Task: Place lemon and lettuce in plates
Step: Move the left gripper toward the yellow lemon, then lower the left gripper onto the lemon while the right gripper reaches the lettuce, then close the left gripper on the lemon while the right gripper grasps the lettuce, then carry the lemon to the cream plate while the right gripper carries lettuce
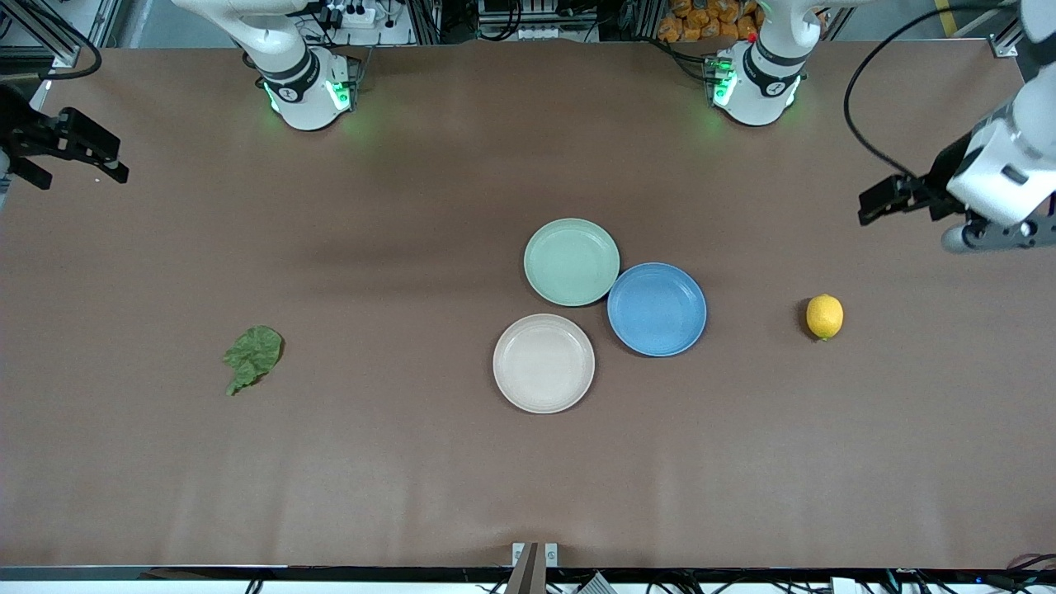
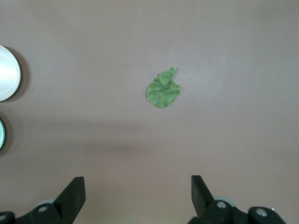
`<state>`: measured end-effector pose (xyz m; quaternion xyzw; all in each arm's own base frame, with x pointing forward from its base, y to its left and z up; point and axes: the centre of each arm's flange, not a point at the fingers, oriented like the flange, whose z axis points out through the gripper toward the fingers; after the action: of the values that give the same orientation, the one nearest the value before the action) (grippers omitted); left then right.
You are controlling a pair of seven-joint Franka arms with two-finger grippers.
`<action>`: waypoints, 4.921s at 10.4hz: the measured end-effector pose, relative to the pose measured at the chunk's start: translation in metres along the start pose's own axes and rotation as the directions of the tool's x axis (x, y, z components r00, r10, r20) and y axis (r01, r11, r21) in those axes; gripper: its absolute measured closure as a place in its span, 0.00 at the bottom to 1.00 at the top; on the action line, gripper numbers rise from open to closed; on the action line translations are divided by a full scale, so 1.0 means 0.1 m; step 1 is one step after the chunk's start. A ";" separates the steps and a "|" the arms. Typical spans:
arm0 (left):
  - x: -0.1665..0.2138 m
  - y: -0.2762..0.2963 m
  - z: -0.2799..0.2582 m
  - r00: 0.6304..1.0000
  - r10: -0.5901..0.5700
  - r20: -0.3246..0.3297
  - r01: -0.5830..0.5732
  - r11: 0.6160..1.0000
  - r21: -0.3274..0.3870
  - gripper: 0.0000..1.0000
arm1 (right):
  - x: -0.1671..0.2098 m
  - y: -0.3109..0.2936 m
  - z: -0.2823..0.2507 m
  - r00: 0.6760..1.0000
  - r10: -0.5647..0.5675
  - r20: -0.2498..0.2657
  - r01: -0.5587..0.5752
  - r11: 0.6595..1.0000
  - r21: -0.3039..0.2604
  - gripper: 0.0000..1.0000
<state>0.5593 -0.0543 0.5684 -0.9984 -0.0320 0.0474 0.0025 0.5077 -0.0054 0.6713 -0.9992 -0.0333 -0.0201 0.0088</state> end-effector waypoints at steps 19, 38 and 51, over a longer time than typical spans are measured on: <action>0.59 -0.83 2.73 0.989 0.142 0.043 -0.146 0.983 0.110 0.00 | 0.27 0.14 1.24 1.000 0.021 -0.022 -0.021 1.000 -0.004 0.00; 0.84 -0.71 3.53 0.985 0.153 0.079 -0.159 0.984 0.079 0.33 | 0.99 0.55 4.97 0.992 0.062 -0.108 -0.064 0.998 -0.023 0.77; 1.07 1.65 2.84 0.982 -0.185 -0.031 0.178 0.969 -0.170 0.33 | 0.66 -3.00 2.48 0.870 0.478 0.118 -0.488 0.870 0.070 0.96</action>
<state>0.6491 -0.2116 0.2744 -0.9888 -0.1270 0.0210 -0.0757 0.5632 0.3027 0.4312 -0.9739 0.2162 0.0329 0.0607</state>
